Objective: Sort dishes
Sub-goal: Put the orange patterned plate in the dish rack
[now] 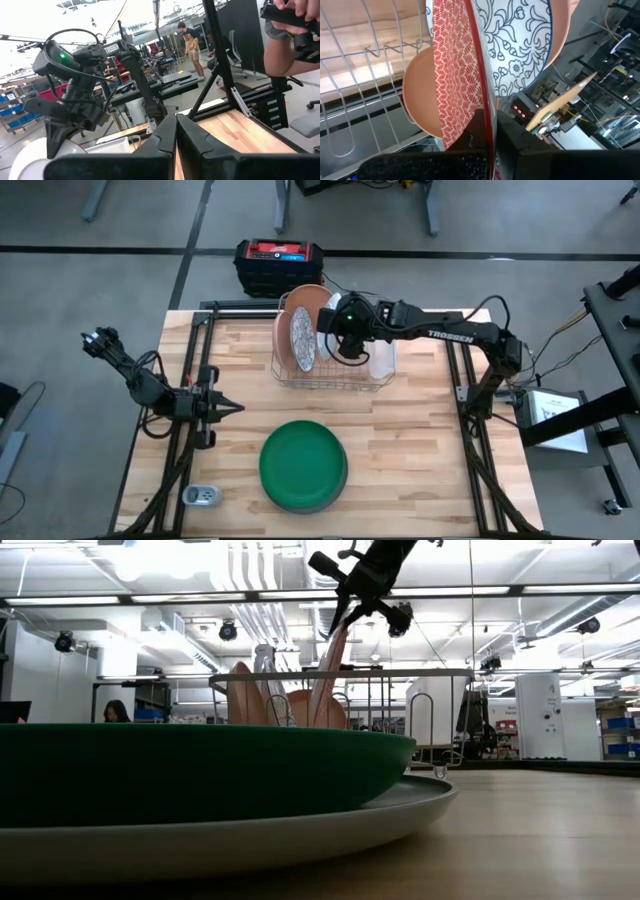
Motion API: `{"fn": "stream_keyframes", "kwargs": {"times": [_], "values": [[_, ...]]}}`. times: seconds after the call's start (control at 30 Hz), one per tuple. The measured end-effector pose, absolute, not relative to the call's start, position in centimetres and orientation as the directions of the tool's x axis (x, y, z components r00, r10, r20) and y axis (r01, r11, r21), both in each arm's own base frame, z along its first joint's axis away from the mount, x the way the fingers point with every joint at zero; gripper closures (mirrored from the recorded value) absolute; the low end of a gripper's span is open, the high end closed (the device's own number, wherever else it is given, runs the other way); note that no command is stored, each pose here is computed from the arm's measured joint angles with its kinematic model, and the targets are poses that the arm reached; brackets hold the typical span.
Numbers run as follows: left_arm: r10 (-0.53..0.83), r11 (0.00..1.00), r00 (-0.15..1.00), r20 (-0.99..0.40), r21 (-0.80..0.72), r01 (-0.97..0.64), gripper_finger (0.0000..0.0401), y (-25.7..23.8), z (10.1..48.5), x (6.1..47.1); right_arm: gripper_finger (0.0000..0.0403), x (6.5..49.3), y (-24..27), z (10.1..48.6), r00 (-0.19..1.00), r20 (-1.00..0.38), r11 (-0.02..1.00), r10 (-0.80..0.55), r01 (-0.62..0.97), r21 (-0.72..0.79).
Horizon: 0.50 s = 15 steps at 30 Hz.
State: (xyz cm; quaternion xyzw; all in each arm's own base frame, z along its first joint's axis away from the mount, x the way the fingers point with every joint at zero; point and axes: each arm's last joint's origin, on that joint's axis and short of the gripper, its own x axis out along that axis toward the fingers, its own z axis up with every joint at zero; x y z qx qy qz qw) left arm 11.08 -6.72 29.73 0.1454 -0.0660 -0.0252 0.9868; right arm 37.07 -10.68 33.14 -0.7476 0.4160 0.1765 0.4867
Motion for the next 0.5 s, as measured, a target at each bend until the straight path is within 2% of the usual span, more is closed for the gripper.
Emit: {"fn": "stream_keyframes", "kwargs": {"times": [0.5], "values": [[-0.07, 0.955, 0.991, 0.117, 0.294, 0.033, 0.0401, -6.7, 29.7, 11.1, 0.0401, 38.3, -10.9, 31.0, 0.554, -0.707, -0.18, -0.44, -0.826, -0.534]]}}
